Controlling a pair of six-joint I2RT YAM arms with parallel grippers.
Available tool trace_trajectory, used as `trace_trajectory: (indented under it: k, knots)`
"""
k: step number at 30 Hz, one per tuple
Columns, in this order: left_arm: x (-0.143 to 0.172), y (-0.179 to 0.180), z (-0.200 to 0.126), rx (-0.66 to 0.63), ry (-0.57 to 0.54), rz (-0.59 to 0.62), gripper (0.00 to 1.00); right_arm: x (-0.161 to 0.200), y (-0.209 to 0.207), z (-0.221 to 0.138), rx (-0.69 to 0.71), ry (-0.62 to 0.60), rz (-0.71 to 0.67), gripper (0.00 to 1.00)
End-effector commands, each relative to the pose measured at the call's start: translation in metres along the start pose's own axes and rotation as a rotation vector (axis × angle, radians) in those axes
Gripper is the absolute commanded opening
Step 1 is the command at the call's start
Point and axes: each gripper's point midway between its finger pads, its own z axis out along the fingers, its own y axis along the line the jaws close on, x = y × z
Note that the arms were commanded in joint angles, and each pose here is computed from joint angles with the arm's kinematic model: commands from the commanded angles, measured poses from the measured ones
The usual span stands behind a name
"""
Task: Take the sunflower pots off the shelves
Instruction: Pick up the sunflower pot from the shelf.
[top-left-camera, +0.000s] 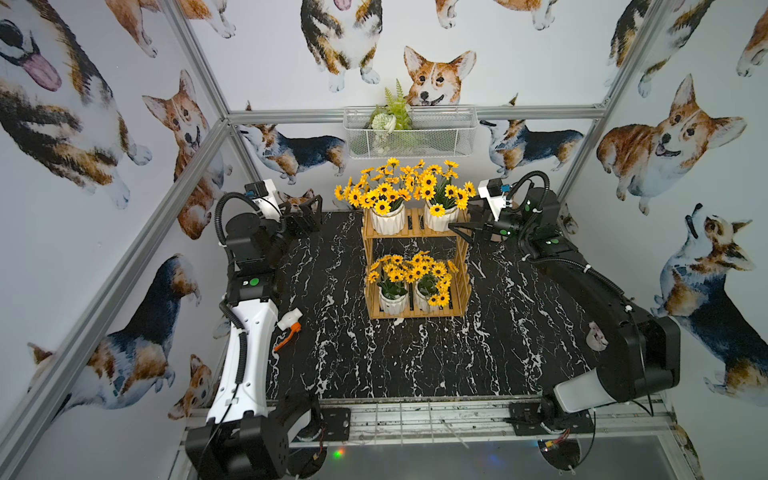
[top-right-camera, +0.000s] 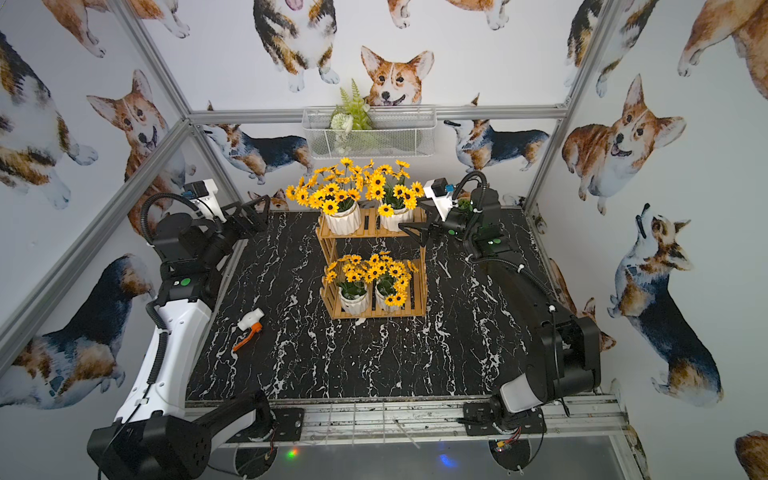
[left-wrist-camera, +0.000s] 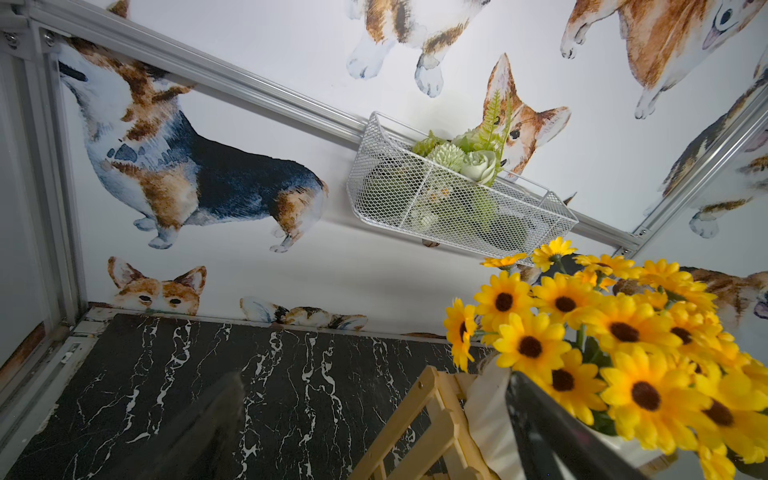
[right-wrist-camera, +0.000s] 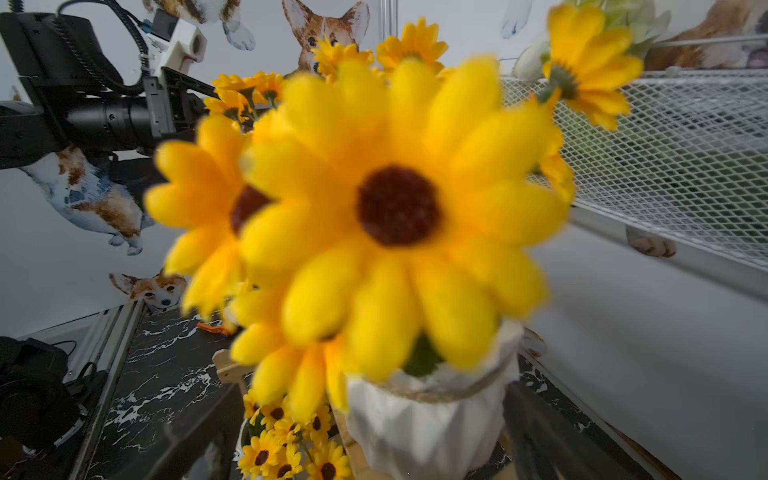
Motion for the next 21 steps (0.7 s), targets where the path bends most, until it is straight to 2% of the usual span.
trace_trajectory:
  k: [1, 21]
  knots:
    - [-0.007, -0.005, -0.003, 0.016, -0.02, 0.017, 1.0, -0.003, -0.003, 0.002, 0.006, -0.007, -0.032, 1.0]
    - [-0.01, -0.008, -0.007, 0.013, -0.028, 0.031, 1.0, -0.004, -0.011, 0.028, -0.04, -0.005, -0.021, 1.0]
